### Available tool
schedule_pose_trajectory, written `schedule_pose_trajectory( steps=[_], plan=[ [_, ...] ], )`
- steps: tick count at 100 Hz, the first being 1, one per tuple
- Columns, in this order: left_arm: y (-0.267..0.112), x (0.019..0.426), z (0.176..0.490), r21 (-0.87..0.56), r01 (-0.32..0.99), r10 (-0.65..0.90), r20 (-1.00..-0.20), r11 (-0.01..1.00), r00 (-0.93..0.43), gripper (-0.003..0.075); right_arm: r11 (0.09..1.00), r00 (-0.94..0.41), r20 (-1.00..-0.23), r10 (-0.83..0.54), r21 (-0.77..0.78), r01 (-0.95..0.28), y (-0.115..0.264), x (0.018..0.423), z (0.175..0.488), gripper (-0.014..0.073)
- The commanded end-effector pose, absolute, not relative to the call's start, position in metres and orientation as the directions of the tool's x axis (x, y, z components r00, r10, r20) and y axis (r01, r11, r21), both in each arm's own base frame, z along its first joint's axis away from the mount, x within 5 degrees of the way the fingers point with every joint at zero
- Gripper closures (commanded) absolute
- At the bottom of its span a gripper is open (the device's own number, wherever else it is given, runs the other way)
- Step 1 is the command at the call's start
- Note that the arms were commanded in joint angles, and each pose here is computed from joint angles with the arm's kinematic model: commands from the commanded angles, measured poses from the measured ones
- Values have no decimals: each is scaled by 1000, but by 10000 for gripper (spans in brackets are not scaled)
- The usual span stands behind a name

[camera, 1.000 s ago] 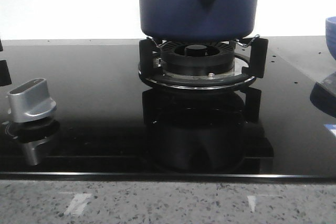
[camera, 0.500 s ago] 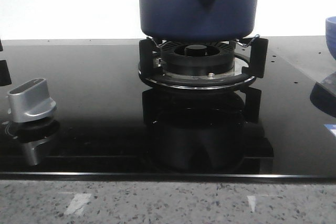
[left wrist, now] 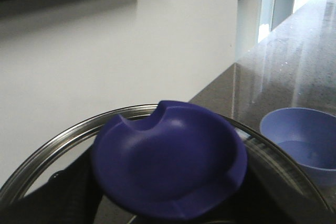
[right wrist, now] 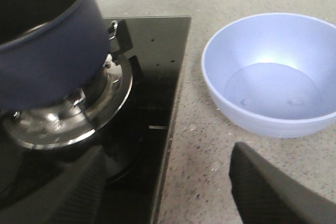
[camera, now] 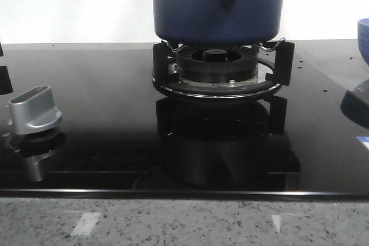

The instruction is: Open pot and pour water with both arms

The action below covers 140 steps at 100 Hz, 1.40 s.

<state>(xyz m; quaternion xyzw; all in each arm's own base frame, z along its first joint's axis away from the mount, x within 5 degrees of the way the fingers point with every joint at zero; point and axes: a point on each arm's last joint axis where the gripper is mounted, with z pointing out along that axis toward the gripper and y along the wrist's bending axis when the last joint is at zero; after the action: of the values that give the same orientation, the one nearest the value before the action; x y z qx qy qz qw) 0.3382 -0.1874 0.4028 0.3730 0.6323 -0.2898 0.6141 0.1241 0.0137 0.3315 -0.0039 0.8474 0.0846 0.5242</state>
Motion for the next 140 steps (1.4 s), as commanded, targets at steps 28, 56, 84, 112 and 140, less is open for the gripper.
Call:
schedule_pose_trajectory(
  steps=[28,56,84,112,140],
  plan=[
    [-110,327,460,104,770,7,-992,630,128,365,969,-546,-801,243,178,171,-37,206,376,140],
    [-76,332,459,108,746,18,-992,657,127,365,957,-693,-666,277,130,258,-81,276,366,140],
    [-71,333,459,108,741,20,-992,662,127,365,942,-779,-532,330,132,309,-107,312,320,140],
    [-71,333,459,108,741,20,-992,662,127,365,937,-803,-486,345,134,322,-112,321,301,518],
    [-71,333,459,108,741,20,-992,662,127,365,937,-805,-480,349,149,317,-109,317,310,665]
  ],
)
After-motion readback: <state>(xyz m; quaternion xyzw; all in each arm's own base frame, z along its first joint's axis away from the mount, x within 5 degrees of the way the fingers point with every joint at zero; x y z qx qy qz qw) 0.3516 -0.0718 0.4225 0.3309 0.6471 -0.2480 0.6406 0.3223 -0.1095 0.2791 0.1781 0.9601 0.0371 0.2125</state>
